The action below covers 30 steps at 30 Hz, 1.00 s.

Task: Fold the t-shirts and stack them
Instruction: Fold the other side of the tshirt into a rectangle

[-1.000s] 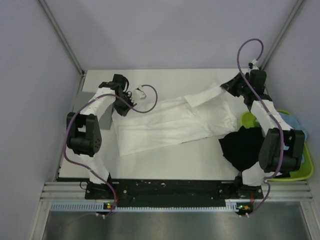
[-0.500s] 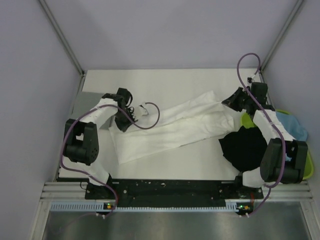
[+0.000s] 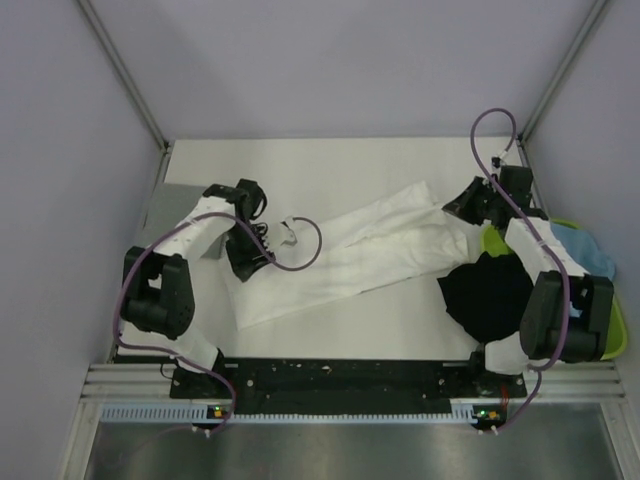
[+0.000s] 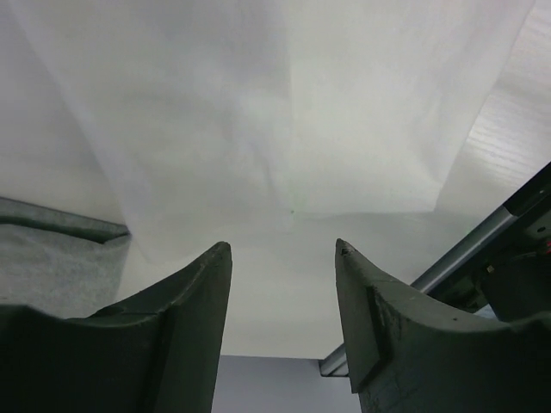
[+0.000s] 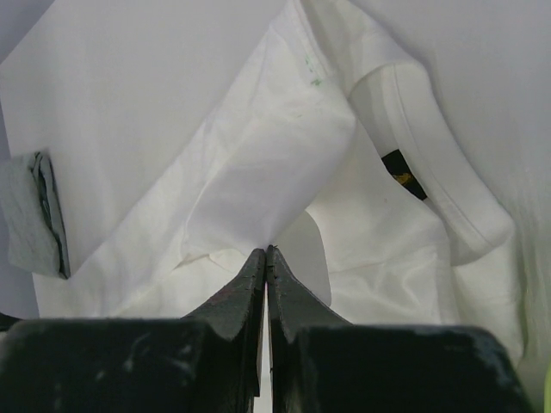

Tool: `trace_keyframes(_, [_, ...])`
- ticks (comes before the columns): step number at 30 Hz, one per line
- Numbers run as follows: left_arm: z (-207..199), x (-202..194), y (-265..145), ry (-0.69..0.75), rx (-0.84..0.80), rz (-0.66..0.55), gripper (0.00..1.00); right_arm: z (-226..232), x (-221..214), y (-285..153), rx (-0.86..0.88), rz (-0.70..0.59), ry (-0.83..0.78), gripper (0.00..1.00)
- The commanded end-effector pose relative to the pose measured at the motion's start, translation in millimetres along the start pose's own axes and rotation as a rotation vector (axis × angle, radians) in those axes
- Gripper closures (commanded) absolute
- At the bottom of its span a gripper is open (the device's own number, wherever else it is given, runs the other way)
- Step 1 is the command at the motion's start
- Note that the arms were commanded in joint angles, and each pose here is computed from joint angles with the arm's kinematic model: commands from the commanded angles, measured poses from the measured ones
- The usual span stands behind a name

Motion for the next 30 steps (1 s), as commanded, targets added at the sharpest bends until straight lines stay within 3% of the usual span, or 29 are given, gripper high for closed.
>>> trace_keyframes(1, [16.8, 78.6, -27.3, 0.055, 0.099, -0.2, 0.46, 15.6, 24.5, 3.0, 0.034, -0.048, -0.04, 1.0])
trace_keyframes(8, [31.8, 240.6, -40.8, 0.299, 0.241, -0.494, 0.47, 22.6, 55.1, 49.6, 0.033, -0.082, -0.009, 1.0])
trace_keyframes(12, [42.1, 273.2, -32.6, 0.273, 0.242, -0.503, 0.47, 1.9, 80.1, 85.7, -0.073, -0.105, -0.012, 1.0])
trace_keyframes(14, [42.9, 264.5, -24.7, 0.246, 0.238, -0.472, 0.47, -14.1, 82.9, 99.4, -0.143, -0.09, -0.03, 0.96])
trace_keyframes(17, [39.5, 236.6, -7.6, 0.227, 0.242, -0.42, 0.47, -26.7, 83.8, 112.3, -0.193, -0.069, -0.053, 0.69])
trace_keyframes(19, [37.0, 218.7, -3.4, 0.218, 0.254, -0.391, 0.46, -35.2, 90.3, 114.9, -0.246, -0.079, -0.074, 0.57])
trace_keyframes(22, [36.3, 190.1, -6.3, 0.174, 0.277, -0.36, 0.45, -32.6, 103.4, 104.4, -0.297, -0.093, -0.165, 0.54])
trace_keyframes(24, [36.9, 169.6, -8.2, 0.123, 0.28, -0.342, 0.44, -8.9, 103.5, 88.1, -0.262, -0.093, -0.308, 0.54])
trace_keyframes(26, [38.5, 148.8, -12.2, 0.05, 0.277, -0.328, 0.43, 28.1, 74.3, 78.4, -0.2, -0.055, -0.542, 0.53])
trace_keyframes(30, [40.7, 96.5, -9.4, -0.115, 0.25, -0.29, 0.42, 51.5, -9.3, 67.6, -0.099, 0.106, -1.012, 0.53])
Point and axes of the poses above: each gripper's point midway between its finger pads, its own y axis out along the fingers, its own z axis along the line the jaws close on, x = y × z, the point moved 1 cm from there along -y, back along the fingers, and after that the axes turned 10 degrees about y, right-handed, at the moved point
